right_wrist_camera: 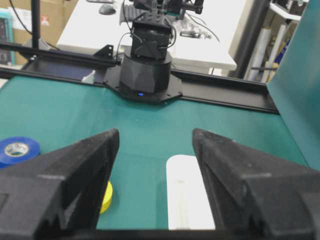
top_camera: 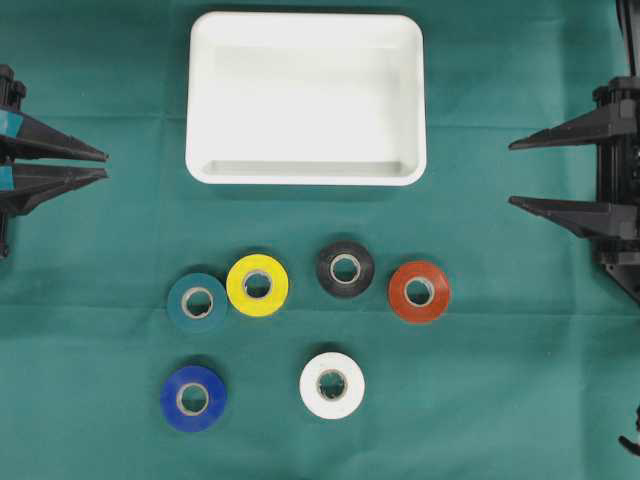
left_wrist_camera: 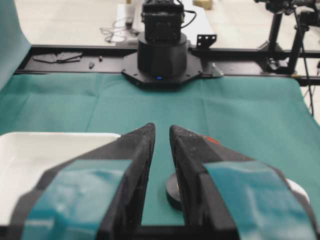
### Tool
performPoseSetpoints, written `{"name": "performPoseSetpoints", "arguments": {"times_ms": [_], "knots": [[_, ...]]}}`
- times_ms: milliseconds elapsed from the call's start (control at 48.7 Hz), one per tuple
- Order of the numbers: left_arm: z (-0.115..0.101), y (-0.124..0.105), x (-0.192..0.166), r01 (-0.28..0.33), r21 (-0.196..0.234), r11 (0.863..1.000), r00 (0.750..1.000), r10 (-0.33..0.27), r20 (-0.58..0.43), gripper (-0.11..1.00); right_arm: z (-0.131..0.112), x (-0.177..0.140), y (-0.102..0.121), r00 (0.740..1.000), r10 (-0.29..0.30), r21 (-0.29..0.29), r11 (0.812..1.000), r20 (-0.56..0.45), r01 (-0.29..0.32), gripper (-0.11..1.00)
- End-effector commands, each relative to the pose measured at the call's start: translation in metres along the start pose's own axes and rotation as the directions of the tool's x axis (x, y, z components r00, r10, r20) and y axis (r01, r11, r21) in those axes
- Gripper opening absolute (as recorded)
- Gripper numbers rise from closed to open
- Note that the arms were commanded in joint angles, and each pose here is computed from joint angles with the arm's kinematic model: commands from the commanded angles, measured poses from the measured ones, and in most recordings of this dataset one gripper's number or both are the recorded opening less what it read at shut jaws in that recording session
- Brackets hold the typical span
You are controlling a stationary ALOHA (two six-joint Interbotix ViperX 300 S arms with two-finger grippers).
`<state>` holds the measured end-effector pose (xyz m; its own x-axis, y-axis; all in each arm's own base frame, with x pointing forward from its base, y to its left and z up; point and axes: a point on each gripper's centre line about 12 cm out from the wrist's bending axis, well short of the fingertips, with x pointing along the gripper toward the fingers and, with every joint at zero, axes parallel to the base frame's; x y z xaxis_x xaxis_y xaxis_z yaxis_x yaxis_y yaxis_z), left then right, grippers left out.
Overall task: Put the tape into the white case with the right arm.
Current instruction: 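Move the right gripper inward toward the tape rolls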
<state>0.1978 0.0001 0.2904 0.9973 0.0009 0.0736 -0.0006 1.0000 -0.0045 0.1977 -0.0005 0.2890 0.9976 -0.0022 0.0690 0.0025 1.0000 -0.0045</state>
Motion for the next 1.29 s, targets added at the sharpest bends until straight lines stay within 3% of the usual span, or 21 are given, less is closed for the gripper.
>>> {"name": "performPoseSetpoints", "arguments": {"times_ms": [0, 41, 164, 288, 678, 925, 1089, 1192, 1274], "knots": [[0.006, -0.002, 0.003, 0.008, -0.020, 1.000, 1.000, -0.007, 0.014, 0.24, 0.002, 0.003, 0.000, 1.000, 0.001, 0.014, 1.000, 0.003, -0.001, 0.24], [0.006, -0.002, 0.003, 0.009, -0.020, 1.000, 1.000, -0.009, 0.015, 0.22, -0.001, 0.002, 0.000, 1.000, 0.000, 0.011, 1.000, -0.006, 0.000, 0.22], [0.007, -0.002, 0.004, 0.009, -0.020, 1.000, 1.000, -0.009, 0.018, 0.01, -0.003, 0.001, 0.000, 1.000, 0.000, 0.011, 1.000, -0.014, 0.000, -0.01], [0.002, -0.002, 0.003, 0.009, -0.020, 1.000, 1.000, -0.009, 0.006, 0.00, -0.006, 0.001, 0.000, 0.999, 0.001, 0.008, 1.000, -0.040, -0.001, -0.09], [-0.039, -0.005, -0.016, 0.026, -0.016, 1.000, 0.995, -0.028, -0.095, 0.00, -0.044, -0.008, 0.000, 0.972, 0.001, 0.023, 1.000, -0.237, 0.004, -0.10], [-0.059, -0.008, -0.028, 0.043, -0.012, 0.999, 0.970, -0.045, -0.240, 0.00, -0.065, -0.015, 0.000, 0.952, 0.001, 0.105, 0.994, -0.305, 0.032, -0.09], [-0.062, -0.008, -0.036, 0.044, -0.012, 0.999, 0.958, -0.046, -0.282, 0.00, -0.078, -0.021, 0.001, 0.943, 0.004, 0.086, 0.996, -0.333, 0.027, -0.09], [-0.065, -0.008, -0.041, 0.044, -0.014, 0.999, 0.960, -0.046, -0.277, 0.00, -0.082, -0.026, 0.001, 0.941, 0.007, 0.049, 0.999, -0.337, 0.010, -0.01], [-0.068, -0.007, -0.044, 0.043, -0.018, 0.999, 0.961, -0.046, -0.273, 0.00, -0.083, -0.029, 0.001, 0.942, 0.008, 0.030, 1.000, -0.334, 0.002, 0.13]]}}
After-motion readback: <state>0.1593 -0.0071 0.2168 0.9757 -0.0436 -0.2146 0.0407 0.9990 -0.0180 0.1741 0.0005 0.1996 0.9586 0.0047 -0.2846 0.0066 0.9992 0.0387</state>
